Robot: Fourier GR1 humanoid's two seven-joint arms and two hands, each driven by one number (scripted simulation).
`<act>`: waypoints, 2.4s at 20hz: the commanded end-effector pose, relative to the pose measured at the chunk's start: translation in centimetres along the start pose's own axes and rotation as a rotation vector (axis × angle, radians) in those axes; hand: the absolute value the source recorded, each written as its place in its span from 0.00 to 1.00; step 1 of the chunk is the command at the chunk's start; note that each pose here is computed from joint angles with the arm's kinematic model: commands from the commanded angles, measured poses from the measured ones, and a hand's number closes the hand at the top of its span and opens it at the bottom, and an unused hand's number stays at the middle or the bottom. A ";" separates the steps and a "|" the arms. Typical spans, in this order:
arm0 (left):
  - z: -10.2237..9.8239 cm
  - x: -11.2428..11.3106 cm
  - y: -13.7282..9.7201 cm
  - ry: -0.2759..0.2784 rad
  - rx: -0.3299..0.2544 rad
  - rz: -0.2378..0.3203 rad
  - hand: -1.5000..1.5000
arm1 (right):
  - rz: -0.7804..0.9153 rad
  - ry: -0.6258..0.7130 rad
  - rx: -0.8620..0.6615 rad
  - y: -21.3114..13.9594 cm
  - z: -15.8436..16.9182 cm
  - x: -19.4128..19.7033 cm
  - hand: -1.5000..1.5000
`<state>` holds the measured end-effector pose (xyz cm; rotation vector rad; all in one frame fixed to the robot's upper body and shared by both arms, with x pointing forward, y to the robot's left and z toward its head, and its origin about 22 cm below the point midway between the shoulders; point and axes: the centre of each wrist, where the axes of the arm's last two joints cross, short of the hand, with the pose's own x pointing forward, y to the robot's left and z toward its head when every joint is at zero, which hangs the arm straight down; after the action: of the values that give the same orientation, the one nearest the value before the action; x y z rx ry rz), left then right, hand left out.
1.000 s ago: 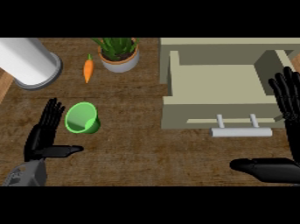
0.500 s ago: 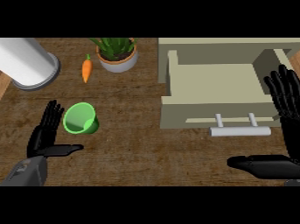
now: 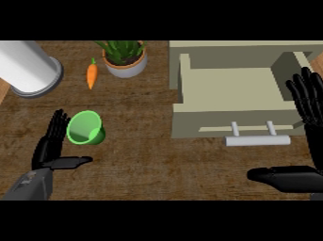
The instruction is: Pick up the cup, place it into the drawer and close the drawer
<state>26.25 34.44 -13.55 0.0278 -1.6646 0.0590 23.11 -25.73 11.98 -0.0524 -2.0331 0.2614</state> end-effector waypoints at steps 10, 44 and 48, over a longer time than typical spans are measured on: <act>-0.8 -0.1 -1.5 -0.088 -0.091 0.157 0.00 | -0.019 0.016 0.005 -0.6 -0.8 -0.9 0.00; -2.5 1.1 -2.4 -0.364 0.035 0.343 1.00 | -0.013 0.022 -0.019 -1.6 -1.2 0.4 0.00; -6.5 3.9 -4.5 -0.450 -0.027 0.372 1.00 | -0.009 0.035 -0.018 -0.3 -0.2 -1.3 0.00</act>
<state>30.35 31.02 -11.10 -0.1718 -1.9256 0.3250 23.97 -26.50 11.35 -0.0586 -2.0091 0.2387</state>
